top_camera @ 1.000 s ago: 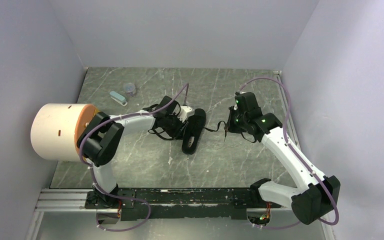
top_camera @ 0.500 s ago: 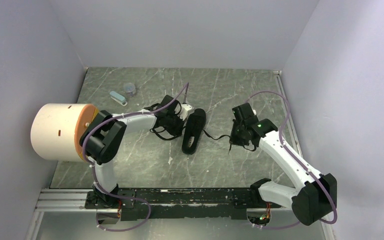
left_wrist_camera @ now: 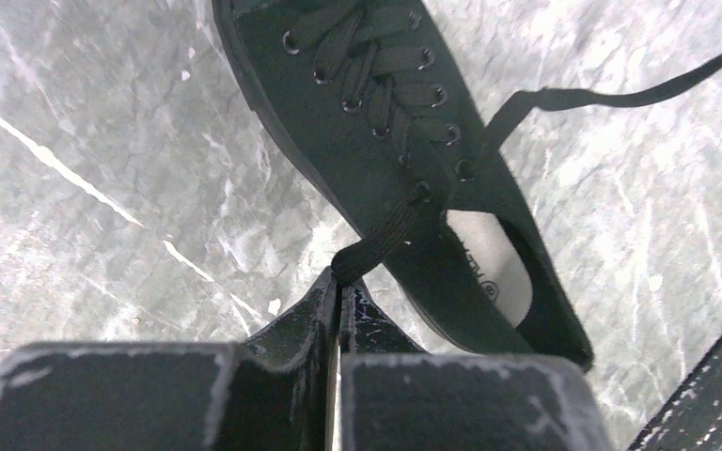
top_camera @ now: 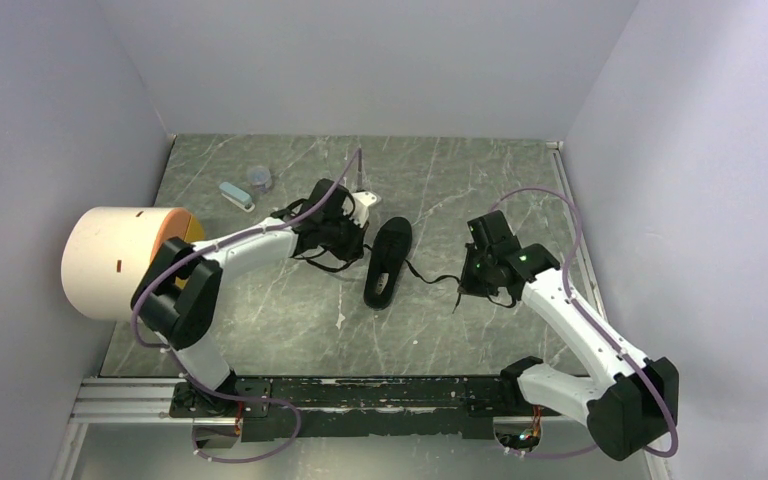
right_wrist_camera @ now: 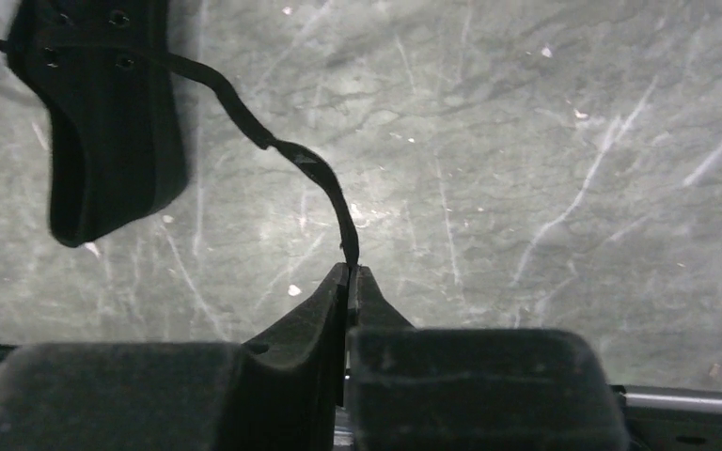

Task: Tie the shoes

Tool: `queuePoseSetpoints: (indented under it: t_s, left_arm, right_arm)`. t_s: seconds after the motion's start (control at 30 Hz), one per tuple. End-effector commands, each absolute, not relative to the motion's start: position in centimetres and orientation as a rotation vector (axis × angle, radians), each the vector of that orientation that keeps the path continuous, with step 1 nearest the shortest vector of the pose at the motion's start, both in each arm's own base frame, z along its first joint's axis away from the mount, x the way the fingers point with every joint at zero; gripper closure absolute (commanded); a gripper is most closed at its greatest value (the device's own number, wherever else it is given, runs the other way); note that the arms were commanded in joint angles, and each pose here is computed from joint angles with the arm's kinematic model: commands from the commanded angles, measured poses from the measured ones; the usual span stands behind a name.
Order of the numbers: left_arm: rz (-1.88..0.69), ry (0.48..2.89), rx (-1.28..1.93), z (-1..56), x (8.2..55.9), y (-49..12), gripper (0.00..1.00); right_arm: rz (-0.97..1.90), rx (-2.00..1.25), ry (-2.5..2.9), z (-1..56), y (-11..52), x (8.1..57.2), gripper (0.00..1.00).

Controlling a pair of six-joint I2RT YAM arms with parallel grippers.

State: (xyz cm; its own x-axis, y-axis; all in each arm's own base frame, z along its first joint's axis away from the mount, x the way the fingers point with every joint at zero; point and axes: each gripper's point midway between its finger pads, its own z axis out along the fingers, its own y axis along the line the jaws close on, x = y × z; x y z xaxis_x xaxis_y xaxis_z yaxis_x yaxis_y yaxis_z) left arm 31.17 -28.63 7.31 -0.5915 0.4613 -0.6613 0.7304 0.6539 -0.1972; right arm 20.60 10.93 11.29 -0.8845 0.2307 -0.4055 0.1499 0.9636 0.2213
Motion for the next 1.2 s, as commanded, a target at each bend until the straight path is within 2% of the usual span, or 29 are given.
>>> queuePoseSetpoints:
  t_s: [0.0, 0.17, 0.2, 0.27, 0.3, 0.33, 0.4, 0.57, 0.67, 0.77, 0.87, 0.9, 0.97, 1.03, 1.17]
  left_arm:
    - [-0.694, 2.264, 0.857, 10.2, 31.0, -29.2, 0.95]
    - [-0.721, 2.262, 0.858, 11.3, 31.0, -29.6, 0.95]
    - [-0.723, 2.265, 0.857, 11.4, 31.0, -29.7, 0.95]
    - [-0.735, 2.280, 0.853, 11.6, 30.9, -29.8, 0.95]
    - [-0.744, 2.288, 0.856, 11.6, 30.9, -29.9, 0.95]
    - [-0.750, 2.293, 0.862, 11.6, 30.8, -30.0, 0.95]
    - [-0.755, 2.306, 0.868, 11.5, 30.8, -30.1, 0.95]
    - [-0.763, 2.323, 0.905, 11.1, 31.1, -30.6, 0.95]
    - [-0.781, 2.339, 0.930, 11.0, 31.1, -30.9, 0.95]
    - [-0.765, 2.346, 0.926, 11.1, 31.3, -30.9, 0.95]
    - [-0.752, 2.347, 0.921, 11.4, 31.4, -30.7, 0.95]
    - [-0.748, 2.348, 0.916, 11.5, 31.4, -30.6, 0.95]
    - [-0.743, 2.345, 0.906, 11.6, 31.3, -30.5, 0.95]
    - [-0.733, 2.349, 0.891, 11.5, 31.3, -30.3, 0.95]
    - [-0.771, 2.365, 0.883, 11.2, 30.8, -30.6, 0.95]
  right_arm:
    - [0.336, 0.188, 2.614, 12.1, 12.0, 21.9, 1.00]
    - [0.111, 0.276, 2.696, 10.8, 9.5, 21.5, 1.00]
    - [0.065, 0.291, 2.719, 10.4, 9.0, 21.2, 0.95]
    - [0.027, 0.314, 2.749, 9.6, 8.7, 20.7, 0.78]
    - [0.013, 0.329, 2.755, 9.3, 8.5, 20.6, 0.66]
    - [-0.003, 0.344, 2.756, 9.3, 8.4, 20.8, 0.50]
    - [0.007, 0.303, 2.752, 9.1, 8.8, 21.6, 0.39]
    - [0.174, -0.023, 2.667, 9.3, 12.1, 25.6, 0.35]
    - [0.114, -0.132, 2.632, 8.9, 12.1, 27.8, 0.36]
    - [-0.114, 0.124, 2.780, 6.7, 7.6, 27.2, 0.33]
    - [0.028, 0.353, 2.875, 4.9, 5.2, 24.5, 0.35]
    - [0.041, 0.410, 2.852, 5.3, 4.6, 24.4, 0.32]
    - [-0.003, 0.534, 2.778, 6.8, 3.0, 25.0, 0.19]
    - [0.041, 0.654, 2.733, 7.5, 1.7, 25.5, 0.16]
    - [0.083, 0.561, 2.732, 7.5, 1.5, 26.1, 0.16]
